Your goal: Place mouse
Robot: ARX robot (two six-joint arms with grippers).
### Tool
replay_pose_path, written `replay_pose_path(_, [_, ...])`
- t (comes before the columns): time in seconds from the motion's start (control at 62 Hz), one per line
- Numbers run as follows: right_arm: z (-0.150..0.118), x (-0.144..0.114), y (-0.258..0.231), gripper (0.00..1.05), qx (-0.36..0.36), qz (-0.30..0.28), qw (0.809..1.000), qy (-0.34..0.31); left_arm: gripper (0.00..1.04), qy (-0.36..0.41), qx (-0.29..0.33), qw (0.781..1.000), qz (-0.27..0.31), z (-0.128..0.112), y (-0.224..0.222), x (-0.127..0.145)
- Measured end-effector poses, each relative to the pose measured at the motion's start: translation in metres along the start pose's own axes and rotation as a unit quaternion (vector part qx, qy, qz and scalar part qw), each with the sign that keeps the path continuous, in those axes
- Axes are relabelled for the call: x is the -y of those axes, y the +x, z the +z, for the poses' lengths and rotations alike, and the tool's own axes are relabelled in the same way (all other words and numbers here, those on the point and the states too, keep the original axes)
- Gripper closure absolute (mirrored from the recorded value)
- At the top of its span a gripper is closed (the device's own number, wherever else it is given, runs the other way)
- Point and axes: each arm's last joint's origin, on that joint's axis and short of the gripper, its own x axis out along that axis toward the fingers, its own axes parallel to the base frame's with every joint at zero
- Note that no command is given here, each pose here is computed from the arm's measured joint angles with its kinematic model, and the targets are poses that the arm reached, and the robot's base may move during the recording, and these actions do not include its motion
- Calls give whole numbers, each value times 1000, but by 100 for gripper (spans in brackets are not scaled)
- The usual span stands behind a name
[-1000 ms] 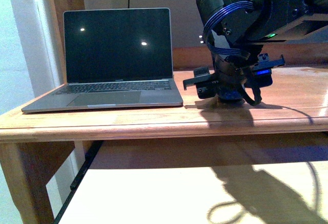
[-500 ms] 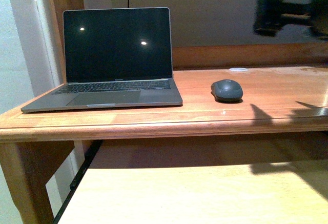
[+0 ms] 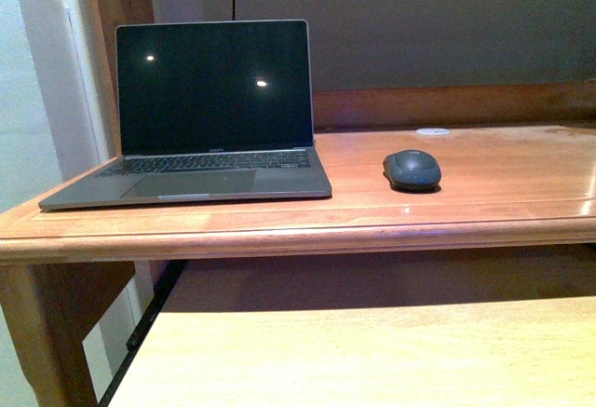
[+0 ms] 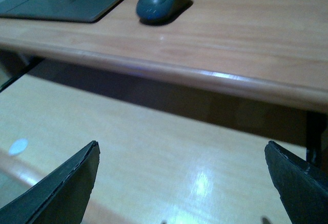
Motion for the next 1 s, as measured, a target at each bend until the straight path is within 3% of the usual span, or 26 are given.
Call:
replay_pose_path(0.177, [-34, -2, -17, 7, -71, 31, 997, -12, 8, 0, 0, 1000, 0, 0, 0, 0])
replay_pose_path(0.339, [-54, -13, -13, 7, -122, 64, 988, -68, 8, 0, 0, 1000, 0, 0, 0, 0])
replay_pose_path(0.71, [-75, -36, 22, 7, -158, 100, 963, -194, 8, 0, 0, 1000, 0, 0, 0, 0])
replay_pose_path(1.0, [-77, -56, 78, 7, -147, 43, 963, -222, 8, 0, 0, 1000, 0, 0, 0, 0])
